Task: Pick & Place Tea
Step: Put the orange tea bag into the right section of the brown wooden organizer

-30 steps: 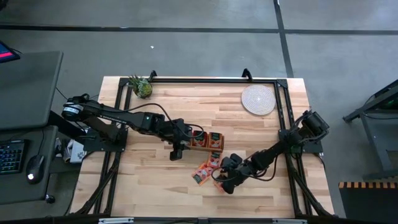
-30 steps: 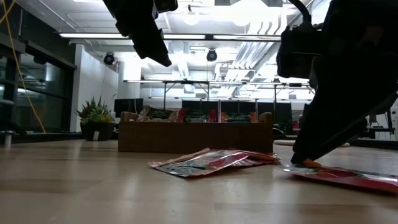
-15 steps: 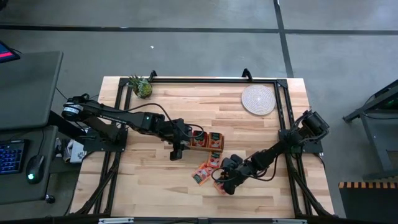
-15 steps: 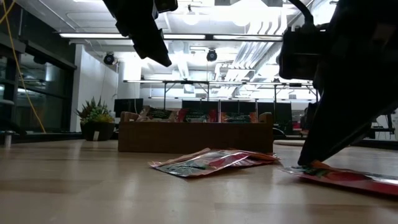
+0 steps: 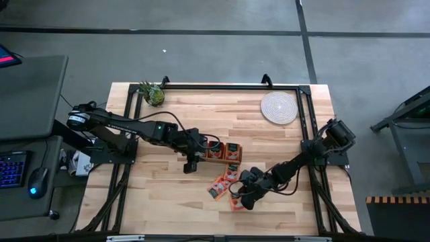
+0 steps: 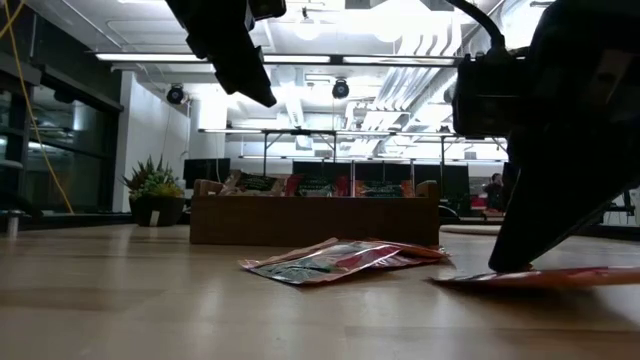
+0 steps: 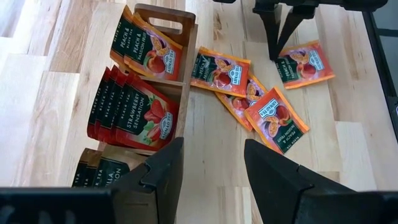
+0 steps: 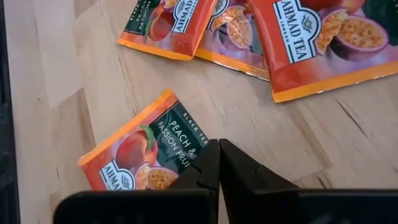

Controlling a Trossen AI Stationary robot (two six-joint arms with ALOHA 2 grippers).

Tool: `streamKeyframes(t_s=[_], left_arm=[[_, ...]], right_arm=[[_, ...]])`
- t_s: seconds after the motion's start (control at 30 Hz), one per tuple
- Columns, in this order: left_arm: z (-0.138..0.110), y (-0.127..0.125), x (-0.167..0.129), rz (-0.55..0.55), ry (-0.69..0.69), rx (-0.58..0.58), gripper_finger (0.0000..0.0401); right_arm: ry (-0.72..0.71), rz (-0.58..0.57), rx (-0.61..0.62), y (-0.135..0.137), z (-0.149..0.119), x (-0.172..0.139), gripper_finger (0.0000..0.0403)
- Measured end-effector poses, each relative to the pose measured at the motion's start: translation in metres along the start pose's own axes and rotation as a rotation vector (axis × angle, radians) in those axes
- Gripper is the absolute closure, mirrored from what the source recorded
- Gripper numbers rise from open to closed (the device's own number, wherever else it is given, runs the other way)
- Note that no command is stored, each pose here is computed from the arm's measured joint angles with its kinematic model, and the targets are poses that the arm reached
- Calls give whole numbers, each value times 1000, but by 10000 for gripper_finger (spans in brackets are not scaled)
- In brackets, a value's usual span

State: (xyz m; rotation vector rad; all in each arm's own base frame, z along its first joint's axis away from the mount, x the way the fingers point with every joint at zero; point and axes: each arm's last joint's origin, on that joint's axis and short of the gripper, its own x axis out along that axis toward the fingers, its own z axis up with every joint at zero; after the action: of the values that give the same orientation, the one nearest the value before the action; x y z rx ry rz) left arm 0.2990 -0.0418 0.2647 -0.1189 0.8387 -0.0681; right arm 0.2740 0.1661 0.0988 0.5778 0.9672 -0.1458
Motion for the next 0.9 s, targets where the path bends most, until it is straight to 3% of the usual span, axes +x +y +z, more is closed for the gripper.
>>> streamKeyframes(t_s=[0.37,0.9], left_arm=[[0,0,0,-1,-4,1,234],[1,0,0,-2,-8,1,234]], right_arm=[[-182,-40,62,-1,25,-25,402],[-492,-70,-8,-1,69,-97,403]])
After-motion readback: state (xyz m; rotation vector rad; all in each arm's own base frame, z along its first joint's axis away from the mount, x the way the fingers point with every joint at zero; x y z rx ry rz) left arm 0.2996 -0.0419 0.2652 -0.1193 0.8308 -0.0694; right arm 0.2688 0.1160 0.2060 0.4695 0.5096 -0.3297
